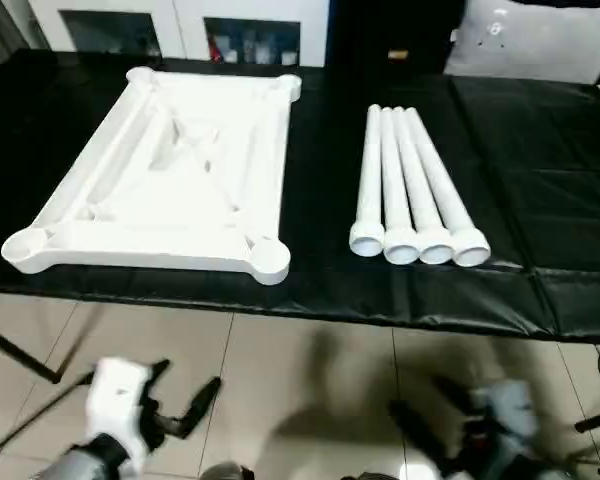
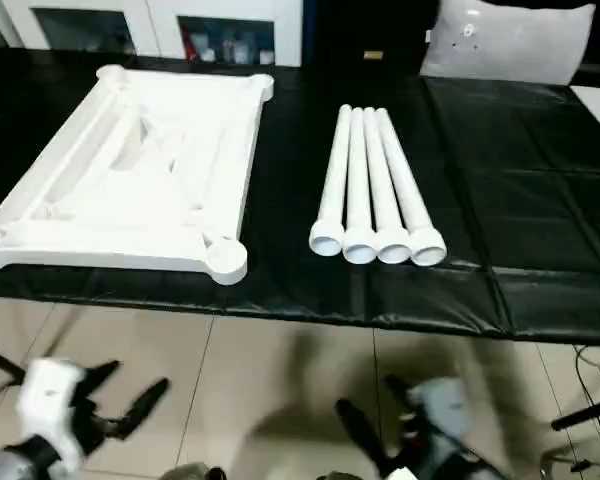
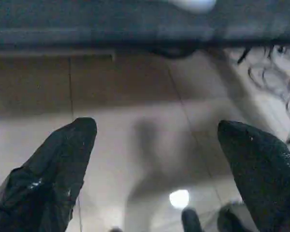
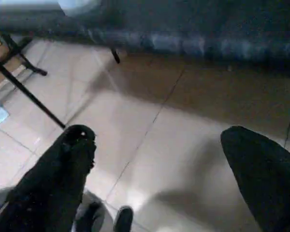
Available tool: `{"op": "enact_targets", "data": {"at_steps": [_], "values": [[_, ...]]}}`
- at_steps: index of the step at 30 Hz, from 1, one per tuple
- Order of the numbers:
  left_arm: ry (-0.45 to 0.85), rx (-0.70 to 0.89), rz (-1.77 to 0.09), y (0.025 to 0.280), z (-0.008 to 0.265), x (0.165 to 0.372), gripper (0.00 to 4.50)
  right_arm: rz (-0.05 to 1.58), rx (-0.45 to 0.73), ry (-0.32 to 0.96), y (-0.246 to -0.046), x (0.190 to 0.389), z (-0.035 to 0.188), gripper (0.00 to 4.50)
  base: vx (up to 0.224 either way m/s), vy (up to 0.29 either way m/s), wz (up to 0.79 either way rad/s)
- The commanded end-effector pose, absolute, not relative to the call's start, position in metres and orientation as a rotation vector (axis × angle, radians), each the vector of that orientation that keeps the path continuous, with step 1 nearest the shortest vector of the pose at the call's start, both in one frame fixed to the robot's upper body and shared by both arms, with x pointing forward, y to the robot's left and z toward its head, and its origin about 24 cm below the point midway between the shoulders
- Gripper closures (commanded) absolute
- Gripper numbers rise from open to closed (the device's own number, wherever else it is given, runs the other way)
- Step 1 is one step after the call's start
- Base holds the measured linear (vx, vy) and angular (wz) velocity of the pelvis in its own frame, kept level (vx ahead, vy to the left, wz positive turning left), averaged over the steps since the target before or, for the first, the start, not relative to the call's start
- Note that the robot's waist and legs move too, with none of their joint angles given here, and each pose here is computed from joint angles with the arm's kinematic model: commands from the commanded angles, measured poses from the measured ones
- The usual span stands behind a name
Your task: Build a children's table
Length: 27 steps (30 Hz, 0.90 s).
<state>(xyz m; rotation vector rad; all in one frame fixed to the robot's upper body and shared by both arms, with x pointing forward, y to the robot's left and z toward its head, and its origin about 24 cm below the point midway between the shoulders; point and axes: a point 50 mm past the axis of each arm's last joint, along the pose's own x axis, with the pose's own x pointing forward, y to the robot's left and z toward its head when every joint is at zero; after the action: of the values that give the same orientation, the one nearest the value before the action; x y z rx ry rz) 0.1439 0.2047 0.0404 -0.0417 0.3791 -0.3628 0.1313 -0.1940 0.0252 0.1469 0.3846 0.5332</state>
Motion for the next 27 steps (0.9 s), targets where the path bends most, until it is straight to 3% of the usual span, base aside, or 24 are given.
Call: {"op": "enact_targets", "data": {"at_steps": [1,7,12,14,17,19,23,27], "values": [[0.325,-0.04,-0.352,0.205,0.06,0.145,0.02,0.528,0.148,0.344,-0.196,0.132,0.043,0.0,0.0,0.0,0.0],[0.177,0.013,-0.283,0.2,0.097,0.17,0.02,0.429,0.111,0.234,-0.202,0.154,0.073,0.0,0.0,0.0,0.0],[0.203,0.03,-0.213,0.201,0.1,0.184,0.02,0.358,0.086,0.217,-0.204,0.166,0.081,0.0,0.0,0.0,0.0],[0.183,0.115,-0.183,0.202,0.105,0.197,0.02,0.302,0.016,0.181,-0.206,0.177,0.089,0.0,0.0,0.0,0.0],[0.126,0.075,-0.136,0.202,0.112,0.213,0.02,0.256,0.026,0.126,-0.208,0.189,0.095,0.0,0.0,0.0,0.0],[0.064,0.055,-0.103,0.2,0.108,0.231,0.02,0.204,0.026,0.094,-0.207,0.202,0.09,0.0,0.0,0.0,0.0],[0.136,0.062,-0.139,0.193,0.088,0.241,0.02,0.162,0.088,0.151,-0.203,0.211,0.072,0.0,0.0,0.0,0.0],[0.14,0.135,-0.229,0.176,0.084,0.251,0.02,0.135,0.056,0.194,-0.193,0.221,0.064,0.0,0.0,0.0,0.0]]}}
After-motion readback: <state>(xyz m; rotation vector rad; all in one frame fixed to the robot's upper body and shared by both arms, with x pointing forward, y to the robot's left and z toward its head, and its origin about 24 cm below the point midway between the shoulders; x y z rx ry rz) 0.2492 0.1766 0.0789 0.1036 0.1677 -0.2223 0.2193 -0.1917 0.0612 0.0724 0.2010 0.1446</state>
